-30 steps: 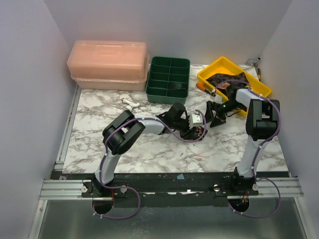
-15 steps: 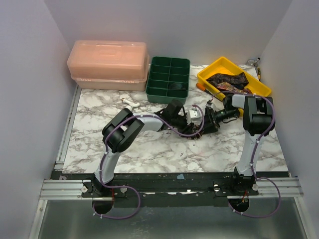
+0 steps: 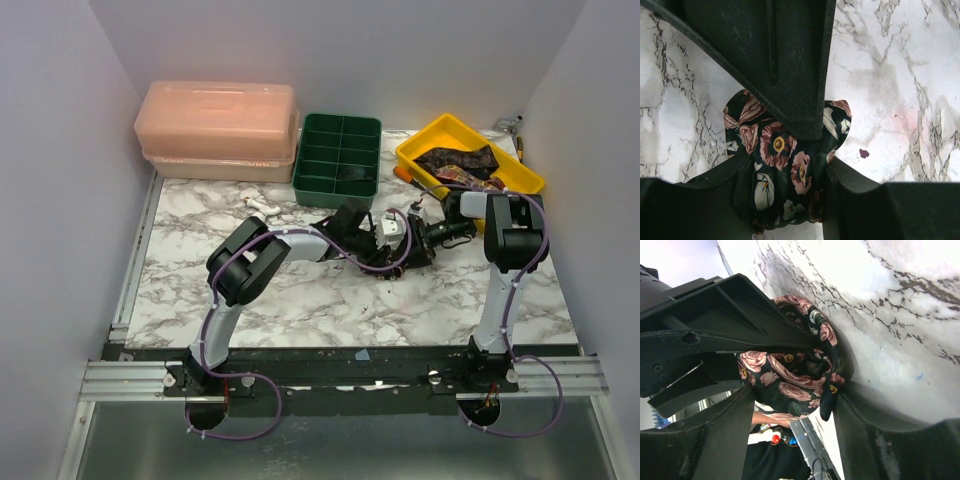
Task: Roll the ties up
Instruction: Pick up the tie at the center of the board.
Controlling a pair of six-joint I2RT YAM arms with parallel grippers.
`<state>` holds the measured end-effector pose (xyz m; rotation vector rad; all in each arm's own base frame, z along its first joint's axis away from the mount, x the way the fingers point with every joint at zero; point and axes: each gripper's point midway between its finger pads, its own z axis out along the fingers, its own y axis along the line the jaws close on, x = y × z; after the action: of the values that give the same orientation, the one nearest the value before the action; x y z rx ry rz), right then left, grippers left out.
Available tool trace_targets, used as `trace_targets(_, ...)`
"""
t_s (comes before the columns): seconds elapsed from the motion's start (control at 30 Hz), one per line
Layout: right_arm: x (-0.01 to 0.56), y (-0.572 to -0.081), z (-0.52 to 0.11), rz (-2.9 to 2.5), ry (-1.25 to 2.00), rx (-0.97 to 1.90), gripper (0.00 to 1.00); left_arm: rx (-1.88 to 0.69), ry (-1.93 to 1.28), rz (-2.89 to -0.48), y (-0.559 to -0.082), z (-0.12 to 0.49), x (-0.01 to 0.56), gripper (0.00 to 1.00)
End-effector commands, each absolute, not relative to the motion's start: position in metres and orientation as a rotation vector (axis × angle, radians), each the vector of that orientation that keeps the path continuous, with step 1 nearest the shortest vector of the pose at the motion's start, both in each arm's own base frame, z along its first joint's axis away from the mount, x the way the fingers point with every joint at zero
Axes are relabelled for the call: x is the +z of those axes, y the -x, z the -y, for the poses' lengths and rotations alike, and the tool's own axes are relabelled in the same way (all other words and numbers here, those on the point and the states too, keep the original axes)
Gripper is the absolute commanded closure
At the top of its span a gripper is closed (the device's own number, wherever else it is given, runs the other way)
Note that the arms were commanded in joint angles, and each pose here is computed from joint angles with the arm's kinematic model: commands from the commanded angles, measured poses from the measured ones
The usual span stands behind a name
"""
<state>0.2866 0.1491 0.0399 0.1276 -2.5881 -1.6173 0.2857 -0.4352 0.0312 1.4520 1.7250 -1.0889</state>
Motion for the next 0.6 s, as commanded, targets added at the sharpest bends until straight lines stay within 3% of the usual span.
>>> trace_targets(0.0,0.029,-0.283,-0.154,2.622,-0.203,-1.571,0.42,-1.055,-1.467,-1.983,-0.271,0.406,-0.029,0.93)
trace_targets(0.07,0.029,-0.282,-0.154,2.616,-0.205,-1.567,0.52,-1.056,-1.465,-1.980,-0.272,0.407,-0.029,0.92)
trace_targets(0.2,0.029,-0.283,-0.153,2.618,-0.227,-1.558,0.99,-1.060,-1.462,-1.951,-0.272,0.409,-0.023,0.80)
trace_targets(0.57,0.038,-0.288,-0.145,2.709,-0.337,-1.492,0.99,-1.029,-1.430,-1.620,-0.276,0.414,0.031,0.22)
